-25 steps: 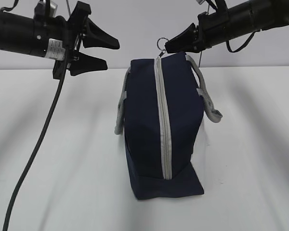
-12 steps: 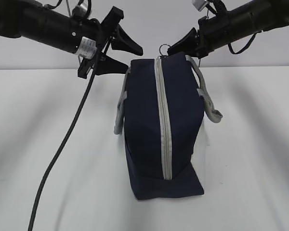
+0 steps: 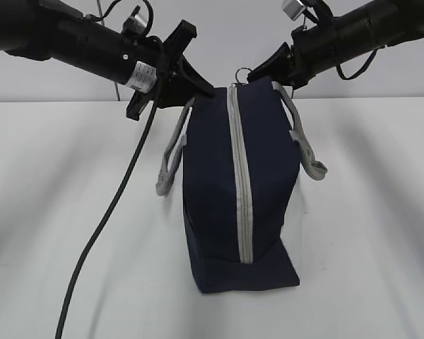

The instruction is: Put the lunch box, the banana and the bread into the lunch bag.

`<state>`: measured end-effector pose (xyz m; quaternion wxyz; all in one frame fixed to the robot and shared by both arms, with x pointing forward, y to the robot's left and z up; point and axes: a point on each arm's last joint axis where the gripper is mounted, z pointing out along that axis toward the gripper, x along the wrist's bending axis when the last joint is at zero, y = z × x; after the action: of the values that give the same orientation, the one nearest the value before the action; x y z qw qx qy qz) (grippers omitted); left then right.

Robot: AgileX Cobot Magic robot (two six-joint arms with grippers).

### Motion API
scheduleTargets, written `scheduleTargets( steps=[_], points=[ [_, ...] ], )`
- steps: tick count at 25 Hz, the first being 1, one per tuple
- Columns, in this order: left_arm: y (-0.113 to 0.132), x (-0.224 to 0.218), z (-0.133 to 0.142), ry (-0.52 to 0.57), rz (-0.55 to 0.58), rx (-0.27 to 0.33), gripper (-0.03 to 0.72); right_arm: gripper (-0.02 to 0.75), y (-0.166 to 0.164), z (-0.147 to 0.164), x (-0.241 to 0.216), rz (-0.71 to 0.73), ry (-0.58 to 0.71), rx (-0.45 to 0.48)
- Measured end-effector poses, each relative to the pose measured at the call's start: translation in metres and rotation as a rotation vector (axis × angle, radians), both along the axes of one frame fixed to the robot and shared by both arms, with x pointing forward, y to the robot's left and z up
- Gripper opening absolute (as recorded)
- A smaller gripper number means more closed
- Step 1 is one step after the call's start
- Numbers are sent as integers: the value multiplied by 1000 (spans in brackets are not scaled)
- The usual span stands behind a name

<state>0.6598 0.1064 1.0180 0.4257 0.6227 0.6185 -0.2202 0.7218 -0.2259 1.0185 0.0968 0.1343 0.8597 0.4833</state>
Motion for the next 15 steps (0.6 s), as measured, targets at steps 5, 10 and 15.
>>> scheduleTargets(
  steps=[5, 10, 15],
  points=[
    [-1, 1, 1, -8, 6, 0, 13, 0, 0, 0, 0, 1, -2, -1],
    [-2, 1, 3, -21, 4, -23, 7, 0, 0, -5, 1, 2, 8, -1],
    [-3, 0, 4, -35, -17, -34, 7, 0, 0, -20, 7, -22, 26, 4]
  ],
)
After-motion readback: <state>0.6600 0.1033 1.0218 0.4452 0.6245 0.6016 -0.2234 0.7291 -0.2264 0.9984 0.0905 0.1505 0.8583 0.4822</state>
